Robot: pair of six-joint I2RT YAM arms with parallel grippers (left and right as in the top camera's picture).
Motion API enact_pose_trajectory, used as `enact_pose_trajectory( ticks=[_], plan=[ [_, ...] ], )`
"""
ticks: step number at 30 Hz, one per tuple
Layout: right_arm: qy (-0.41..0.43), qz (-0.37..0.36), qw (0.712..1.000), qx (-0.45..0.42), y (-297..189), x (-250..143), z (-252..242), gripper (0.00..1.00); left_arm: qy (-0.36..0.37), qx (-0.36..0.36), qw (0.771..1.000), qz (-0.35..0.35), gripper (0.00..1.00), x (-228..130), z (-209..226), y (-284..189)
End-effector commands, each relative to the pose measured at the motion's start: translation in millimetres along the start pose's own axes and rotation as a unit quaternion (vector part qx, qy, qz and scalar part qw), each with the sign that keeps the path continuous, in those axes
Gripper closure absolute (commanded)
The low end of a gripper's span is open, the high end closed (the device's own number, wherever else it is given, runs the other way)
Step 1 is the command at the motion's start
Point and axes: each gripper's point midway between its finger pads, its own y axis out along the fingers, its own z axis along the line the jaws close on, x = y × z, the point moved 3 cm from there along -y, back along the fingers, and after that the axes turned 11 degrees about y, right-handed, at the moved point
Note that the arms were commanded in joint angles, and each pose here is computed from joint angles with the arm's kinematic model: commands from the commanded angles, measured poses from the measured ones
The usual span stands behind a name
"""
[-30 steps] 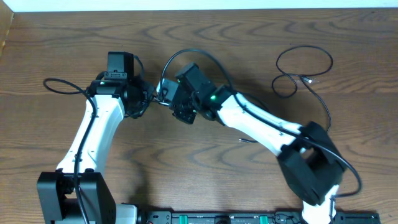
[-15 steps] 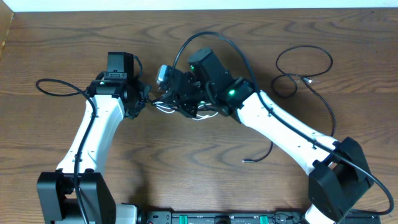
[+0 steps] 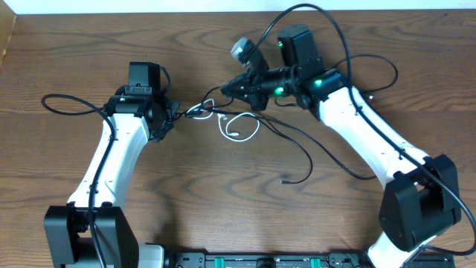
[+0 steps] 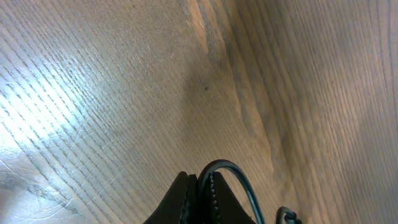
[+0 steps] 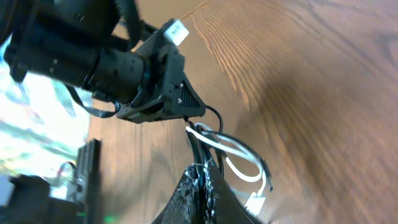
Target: Untangle cables
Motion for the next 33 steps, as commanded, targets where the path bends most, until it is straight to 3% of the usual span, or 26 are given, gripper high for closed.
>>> enact_pose_trajectory(
  ticks=[1, 5, 11, 17, 23, 33],
  plan=[
    [0.067, -0.016, 0.998, 0.013, -20, 14, 12, 0.99, -0.007, 0.026, 0.999, -0.017, 0.92, 5, 10, 2],
    [0.069, 0.003, 0.997, 0.023, -16, 5, 18, 0.99, -0.007, 0.026, 0.999, -0.017, 0.92, 5, 10, 2],
    [-0.042, 0.037, 0.991, 0.126, -3, -11, 60, 0.99, -0.007, 0.026, 0.999, -0.017, 0.92, 5, 10, 2],
    [-0.111, 0.048, 0.978, 0.171, 9, -22, 85, 0.99, -0.007, 0.026, 0.999, -0.017, 0.92, 5, 10, 2],
    [-0.152, 0.055, 0.970, 0.179, 19, -30, 96, 0.99, -0.007, 0.026, 0.999, -0.017, 0.92, 5, 10, 2],
    [-0.133, 0.050, 0.982, 0.123, 18, -24, 76, 0.99, -0.007, 0.026, 0.999, -0.017, 0.92, 5, 10, 2]
  ],
)
